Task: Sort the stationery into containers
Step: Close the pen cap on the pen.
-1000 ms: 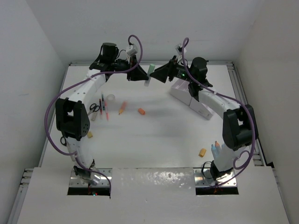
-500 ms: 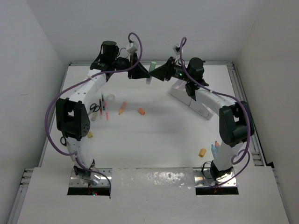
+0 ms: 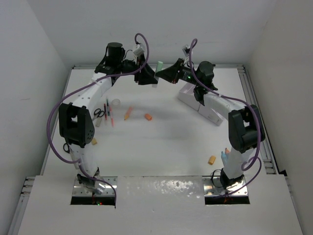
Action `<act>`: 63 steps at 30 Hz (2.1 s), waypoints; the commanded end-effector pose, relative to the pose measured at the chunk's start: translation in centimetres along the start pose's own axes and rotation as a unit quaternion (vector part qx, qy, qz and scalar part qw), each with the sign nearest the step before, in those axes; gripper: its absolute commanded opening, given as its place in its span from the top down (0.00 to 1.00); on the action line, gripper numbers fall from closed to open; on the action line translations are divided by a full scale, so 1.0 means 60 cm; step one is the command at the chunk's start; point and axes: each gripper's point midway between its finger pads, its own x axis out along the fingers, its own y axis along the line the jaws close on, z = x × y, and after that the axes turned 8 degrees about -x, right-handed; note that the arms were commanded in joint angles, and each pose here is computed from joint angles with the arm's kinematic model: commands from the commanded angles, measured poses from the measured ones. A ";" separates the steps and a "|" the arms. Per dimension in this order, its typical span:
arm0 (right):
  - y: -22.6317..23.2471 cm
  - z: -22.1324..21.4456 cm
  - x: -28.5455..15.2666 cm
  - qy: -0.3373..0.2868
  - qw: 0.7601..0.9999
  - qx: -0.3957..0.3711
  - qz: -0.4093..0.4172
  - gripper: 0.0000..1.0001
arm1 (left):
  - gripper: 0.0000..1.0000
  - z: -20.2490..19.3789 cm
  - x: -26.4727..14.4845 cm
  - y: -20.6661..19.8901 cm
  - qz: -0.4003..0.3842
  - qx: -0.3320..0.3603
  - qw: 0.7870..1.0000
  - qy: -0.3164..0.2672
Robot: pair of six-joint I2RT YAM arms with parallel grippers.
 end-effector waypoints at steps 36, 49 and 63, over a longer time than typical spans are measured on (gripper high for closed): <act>0.049 0.100 -0.045 -0.042 0.997 -0.065 0.024 0.36 | 1.00 0.023 0.030 -0.036 -0.040 0.016 0.999 -0.019; 0.045 0.126 -0.001 -0.041 0.994 -0.102 0.022 0.40 | 1.00 0.001 0.034 -0.041 -0.043 0.009 0.999 -0.001; 0.018 0.065 0.017 -0.011 0.998 -0.062 0.020 0.69 | 1.00 0.014 0.039 -0.051 -0.050 0.017 0.999 -0.003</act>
